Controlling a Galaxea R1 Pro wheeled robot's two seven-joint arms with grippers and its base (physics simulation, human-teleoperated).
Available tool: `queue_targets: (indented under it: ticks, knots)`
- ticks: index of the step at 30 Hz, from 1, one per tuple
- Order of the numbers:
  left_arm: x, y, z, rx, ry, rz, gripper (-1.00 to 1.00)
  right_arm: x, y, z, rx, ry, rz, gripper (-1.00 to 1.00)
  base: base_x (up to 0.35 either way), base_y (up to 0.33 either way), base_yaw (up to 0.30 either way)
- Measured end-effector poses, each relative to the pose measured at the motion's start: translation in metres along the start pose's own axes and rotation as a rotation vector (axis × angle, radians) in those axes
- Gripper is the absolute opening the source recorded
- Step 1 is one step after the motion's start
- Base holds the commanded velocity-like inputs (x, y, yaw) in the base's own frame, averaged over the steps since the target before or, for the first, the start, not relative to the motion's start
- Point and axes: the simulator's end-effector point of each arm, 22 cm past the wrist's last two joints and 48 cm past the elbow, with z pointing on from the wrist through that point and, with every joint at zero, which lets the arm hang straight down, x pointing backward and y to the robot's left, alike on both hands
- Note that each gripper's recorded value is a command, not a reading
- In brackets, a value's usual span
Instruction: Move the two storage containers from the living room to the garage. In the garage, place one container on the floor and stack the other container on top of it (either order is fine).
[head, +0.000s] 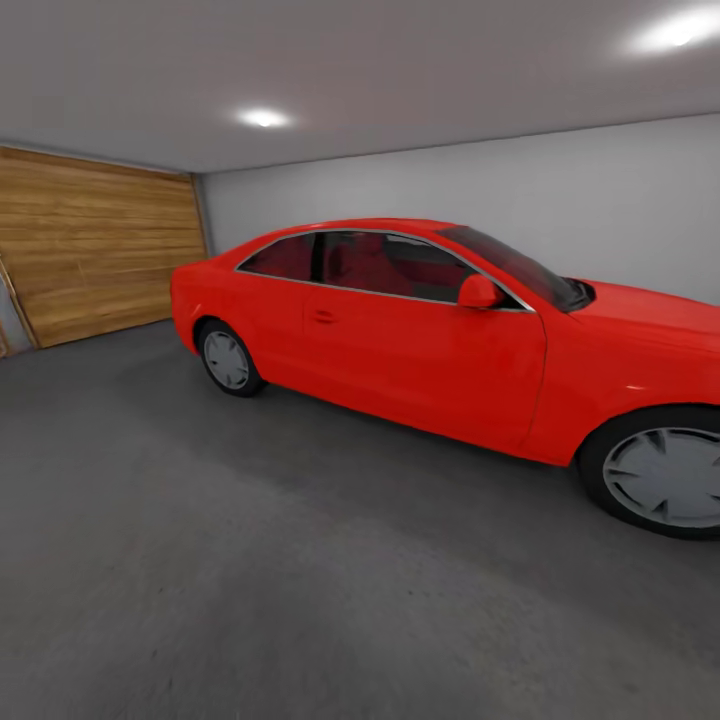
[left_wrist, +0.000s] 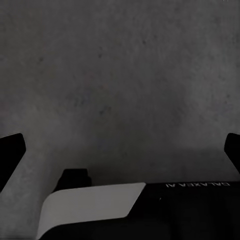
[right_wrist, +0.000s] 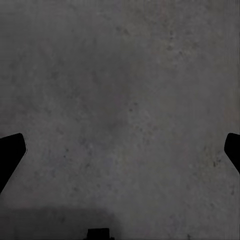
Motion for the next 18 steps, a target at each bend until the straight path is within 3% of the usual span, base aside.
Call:
queue_targets:
  ticks: [18]
  knots:
    - [0.000,0.006,0.000,-0.013,-0.002,0.005,1.00,0.021,0.001,0.000,0.003,-0.008,-0.003,1.00,0.000,0.000,0.299]
